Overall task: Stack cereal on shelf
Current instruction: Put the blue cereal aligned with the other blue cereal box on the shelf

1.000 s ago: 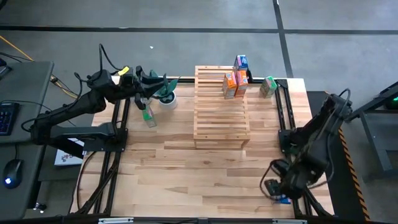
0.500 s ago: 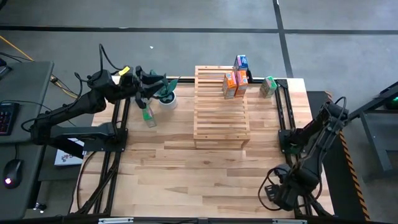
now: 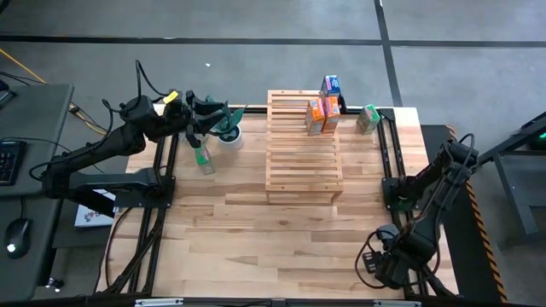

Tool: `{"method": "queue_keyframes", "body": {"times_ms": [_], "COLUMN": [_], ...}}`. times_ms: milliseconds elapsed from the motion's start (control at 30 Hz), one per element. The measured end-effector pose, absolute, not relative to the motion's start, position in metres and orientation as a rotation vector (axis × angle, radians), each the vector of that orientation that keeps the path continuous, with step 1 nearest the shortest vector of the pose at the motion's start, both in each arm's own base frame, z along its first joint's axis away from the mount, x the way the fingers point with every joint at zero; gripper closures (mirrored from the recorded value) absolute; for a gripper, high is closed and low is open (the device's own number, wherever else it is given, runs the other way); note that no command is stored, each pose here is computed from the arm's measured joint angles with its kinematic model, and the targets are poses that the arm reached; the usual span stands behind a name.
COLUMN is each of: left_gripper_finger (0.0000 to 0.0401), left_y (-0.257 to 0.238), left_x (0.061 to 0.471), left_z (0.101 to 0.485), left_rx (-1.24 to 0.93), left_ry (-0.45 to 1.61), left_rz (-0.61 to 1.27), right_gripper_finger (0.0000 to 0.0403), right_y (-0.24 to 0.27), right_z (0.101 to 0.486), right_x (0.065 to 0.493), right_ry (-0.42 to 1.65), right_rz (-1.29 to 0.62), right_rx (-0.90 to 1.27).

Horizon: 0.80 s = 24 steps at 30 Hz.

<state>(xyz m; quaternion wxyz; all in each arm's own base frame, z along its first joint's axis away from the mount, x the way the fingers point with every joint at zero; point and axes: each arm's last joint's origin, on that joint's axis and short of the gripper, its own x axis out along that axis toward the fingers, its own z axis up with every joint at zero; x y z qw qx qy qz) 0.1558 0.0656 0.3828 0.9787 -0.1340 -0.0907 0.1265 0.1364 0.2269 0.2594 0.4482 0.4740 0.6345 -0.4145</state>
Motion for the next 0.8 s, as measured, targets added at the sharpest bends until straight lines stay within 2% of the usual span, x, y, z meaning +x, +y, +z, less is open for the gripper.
{"method": "queue_keyframes", "body": {"times_ms": [800], "left_gripper_finger": [0.0219], "left_y": [0.066], "left_x": [0.156], "left_z": [0.380], "left_rx": [-0.288], "left_ry": [-0.155], "left_rz": [0.259], "right_gripper_finger": [0.0155], "right_y": [0.231], "right_z": [0.236], "right_x": [0.141], "right_ry": [1.578], "right_rz": [-1.051], "right_rx": [1.145]}}
